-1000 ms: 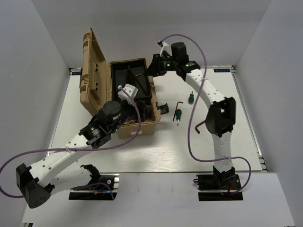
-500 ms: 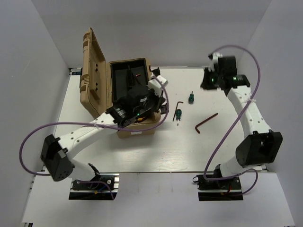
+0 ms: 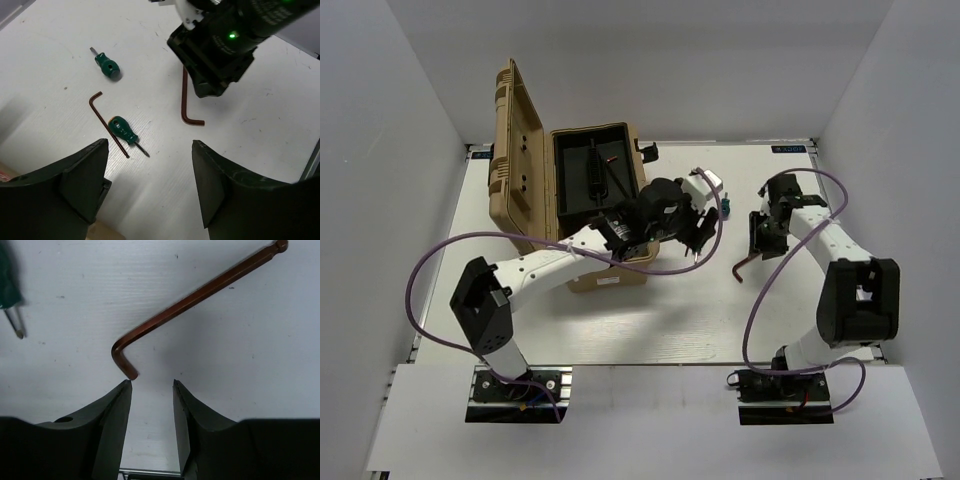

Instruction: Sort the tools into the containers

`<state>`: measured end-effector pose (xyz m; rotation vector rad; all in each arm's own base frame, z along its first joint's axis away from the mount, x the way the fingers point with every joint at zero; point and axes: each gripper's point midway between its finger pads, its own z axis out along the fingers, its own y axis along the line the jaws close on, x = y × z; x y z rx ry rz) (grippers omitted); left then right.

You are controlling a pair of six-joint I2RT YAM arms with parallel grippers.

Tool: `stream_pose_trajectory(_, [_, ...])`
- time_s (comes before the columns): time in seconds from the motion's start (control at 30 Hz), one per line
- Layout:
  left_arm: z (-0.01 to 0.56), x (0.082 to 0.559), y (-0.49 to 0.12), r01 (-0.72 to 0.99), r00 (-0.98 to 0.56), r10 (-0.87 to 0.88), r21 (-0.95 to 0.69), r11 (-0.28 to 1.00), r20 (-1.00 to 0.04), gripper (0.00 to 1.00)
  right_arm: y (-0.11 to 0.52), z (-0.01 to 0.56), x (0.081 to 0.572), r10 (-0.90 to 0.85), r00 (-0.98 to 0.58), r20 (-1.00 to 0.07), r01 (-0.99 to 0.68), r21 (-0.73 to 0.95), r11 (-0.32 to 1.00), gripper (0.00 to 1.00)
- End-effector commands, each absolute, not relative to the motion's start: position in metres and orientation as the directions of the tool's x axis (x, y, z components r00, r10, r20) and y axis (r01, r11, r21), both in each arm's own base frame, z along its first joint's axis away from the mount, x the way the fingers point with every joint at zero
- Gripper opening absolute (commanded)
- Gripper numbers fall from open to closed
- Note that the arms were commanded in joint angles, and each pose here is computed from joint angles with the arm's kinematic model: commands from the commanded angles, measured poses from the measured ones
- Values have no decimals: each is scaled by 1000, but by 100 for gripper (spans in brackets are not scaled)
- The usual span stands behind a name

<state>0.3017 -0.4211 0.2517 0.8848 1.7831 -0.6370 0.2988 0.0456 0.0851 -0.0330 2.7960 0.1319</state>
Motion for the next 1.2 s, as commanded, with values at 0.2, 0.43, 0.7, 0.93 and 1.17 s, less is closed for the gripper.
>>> stream_pose_trajectory(0.2, [278,275,-390,793,-175,232,3,609,-957,78,44,51,332,141,-954,-264,125,77,989,46])
stream_pose_trajectory(0.43, [277,259,-362,768,-187,200,-16,640,-962,81,46,34,348,165,-954,-251,152,71,986,48])
stream_pose_trajectory(0.7, [261,255,-357,762,-198,222,-8,648,-955,83,44,11,339,188,-964,-190,184,40,982,48])
stream_pose_trajectory(0.93, [254,251,-368,772,-208,231,-15,636,-950,83,51,3,328,178,-973,-150,168,77,983,8])
stream_pose_trajectory(1.17, [252,248,-370,776,-213,227,-23,631,-950,83,67,10,313,126,-984,-127,104,164,981,0])
